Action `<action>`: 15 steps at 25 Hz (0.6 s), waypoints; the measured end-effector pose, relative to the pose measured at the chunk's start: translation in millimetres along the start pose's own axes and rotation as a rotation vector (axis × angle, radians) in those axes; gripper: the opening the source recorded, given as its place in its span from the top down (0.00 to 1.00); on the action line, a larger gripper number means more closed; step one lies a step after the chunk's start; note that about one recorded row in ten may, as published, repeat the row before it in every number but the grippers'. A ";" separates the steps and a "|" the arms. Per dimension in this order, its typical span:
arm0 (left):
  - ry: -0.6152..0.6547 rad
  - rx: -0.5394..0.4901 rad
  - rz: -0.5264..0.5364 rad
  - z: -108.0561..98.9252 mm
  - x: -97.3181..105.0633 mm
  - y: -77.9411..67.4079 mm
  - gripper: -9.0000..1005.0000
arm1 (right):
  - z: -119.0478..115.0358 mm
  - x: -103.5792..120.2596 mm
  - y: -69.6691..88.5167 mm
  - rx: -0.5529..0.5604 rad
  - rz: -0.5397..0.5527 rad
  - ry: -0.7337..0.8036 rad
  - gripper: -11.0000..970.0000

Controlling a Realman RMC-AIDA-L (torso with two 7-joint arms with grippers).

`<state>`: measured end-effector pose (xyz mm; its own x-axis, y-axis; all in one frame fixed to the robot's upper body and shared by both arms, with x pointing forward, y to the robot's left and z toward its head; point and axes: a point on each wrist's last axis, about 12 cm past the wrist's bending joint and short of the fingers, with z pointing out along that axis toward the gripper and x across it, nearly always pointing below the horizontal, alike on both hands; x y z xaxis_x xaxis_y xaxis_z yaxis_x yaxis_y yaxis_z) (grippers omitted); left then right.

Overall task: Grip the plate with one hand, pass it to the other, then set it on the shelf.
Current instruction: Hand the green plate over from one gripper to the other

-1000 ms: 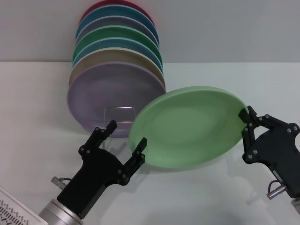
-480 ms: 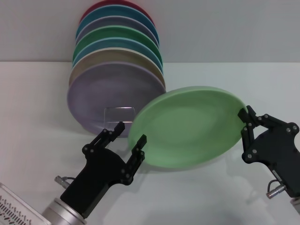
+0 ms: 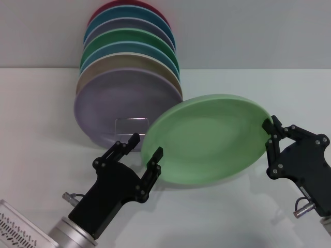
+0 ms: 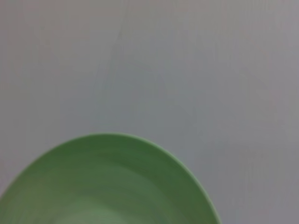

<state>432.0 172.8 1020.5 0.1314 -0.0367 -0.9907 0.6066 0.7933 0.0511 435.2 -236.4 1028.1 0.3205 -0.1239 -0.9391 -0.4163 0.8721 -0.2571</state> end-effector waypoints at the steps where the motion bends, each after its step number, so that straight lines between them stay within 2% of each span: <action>1: 0.000 0.001 0.000 0.1 0.0 -0.1 0.49 | 0.0 0.0 0.0 0.000 0.000 0.000 0.97; 15: -0.002 -0.001 0.006 0.7 -0.6 0.8 0.54 | 0.0 0.6 -0.2 -0.002 -0.001 0.003 0.97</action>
<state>432.9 173.0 1021.2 0.1367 -0.0328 -0.9901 0.6053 0.7939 0.0573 435.5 -236.7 1027.5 0.3187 -0.1263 -0.9394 -0.4175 0.8711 -0.2588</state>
